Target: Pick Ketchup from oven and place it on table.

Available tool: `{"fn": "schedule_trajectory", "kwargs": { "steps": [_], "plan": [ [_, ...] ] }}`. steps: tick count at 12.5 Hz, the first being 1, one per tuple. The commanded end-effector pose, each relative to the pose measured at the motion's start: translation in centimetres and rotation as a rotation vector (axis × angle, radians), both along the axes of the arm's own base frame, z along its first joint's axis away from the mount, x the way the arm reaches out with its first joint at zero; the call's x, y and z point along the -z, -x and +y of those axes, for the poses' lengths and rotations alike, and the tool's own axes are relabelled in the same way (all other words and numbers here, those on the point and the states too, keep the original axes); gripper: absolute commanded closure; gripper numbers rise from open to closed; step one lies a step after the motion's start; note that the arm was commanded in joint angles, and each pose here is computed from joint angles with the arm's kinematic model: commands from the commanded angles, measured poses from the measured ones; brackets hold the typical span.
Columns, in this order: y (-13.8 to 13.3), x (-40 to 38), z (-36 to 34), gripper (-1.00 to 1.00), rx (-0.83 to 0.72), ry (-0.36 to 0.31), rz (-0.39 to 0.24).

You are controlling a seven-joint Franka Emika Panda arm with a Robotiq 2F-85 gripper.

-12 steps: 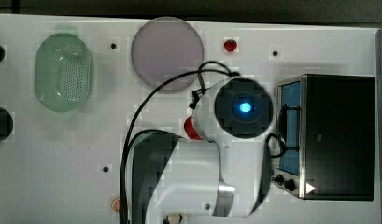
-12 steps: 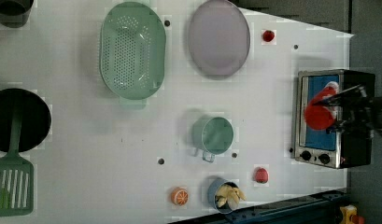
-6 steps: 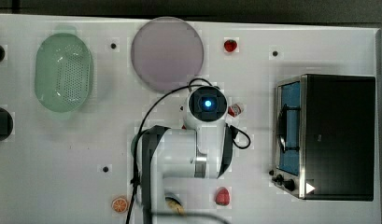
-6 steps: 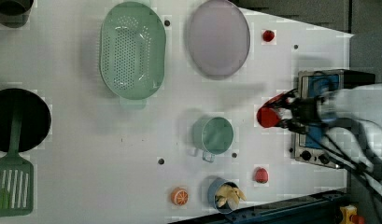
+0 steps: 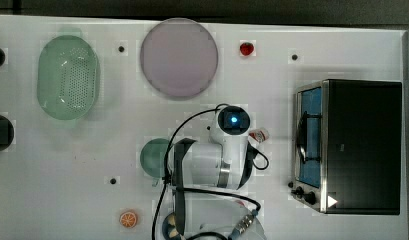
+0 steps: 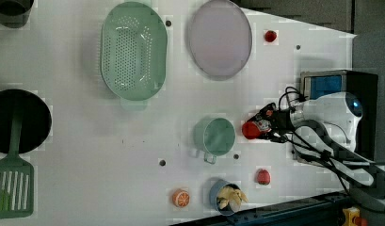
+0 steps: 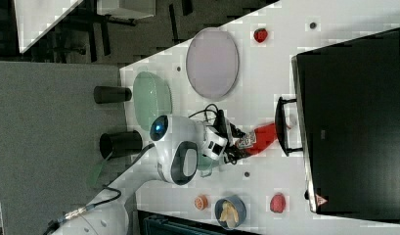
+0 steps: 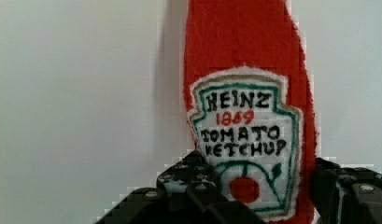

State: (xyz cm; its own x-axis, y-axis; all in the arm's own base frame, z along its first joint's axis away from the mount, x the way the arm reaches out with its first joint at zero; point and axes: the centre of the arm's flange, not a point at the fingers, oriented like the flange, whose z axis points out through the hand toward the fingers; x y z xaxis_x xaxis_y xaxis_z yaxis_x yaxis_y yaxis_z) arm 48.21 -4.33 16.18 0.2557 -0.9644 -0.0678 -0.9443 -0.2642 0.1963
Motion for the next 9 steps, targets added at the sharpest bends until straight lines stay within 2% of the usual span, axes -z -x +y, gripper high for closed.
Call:
{"fn": "schedule_trajectory", "kwargs": {
  "steps": [1, 3, 5, 9],
  "plan": [
    [-2.9, -5.1, 1.3, -0.03, 0.021, 0.014, -0.145],
    [-2.9, -5.2, 1.3, -0.48, 0.020, 0.014, -0.149],
    [-4.1, -8.6, 1.6, -0.99, 0.013, 0.014, -0.205],
    [-6.2, -19.0, 1.6, -1.00, 0.014, 0.012, -0.240]
  ]
}}
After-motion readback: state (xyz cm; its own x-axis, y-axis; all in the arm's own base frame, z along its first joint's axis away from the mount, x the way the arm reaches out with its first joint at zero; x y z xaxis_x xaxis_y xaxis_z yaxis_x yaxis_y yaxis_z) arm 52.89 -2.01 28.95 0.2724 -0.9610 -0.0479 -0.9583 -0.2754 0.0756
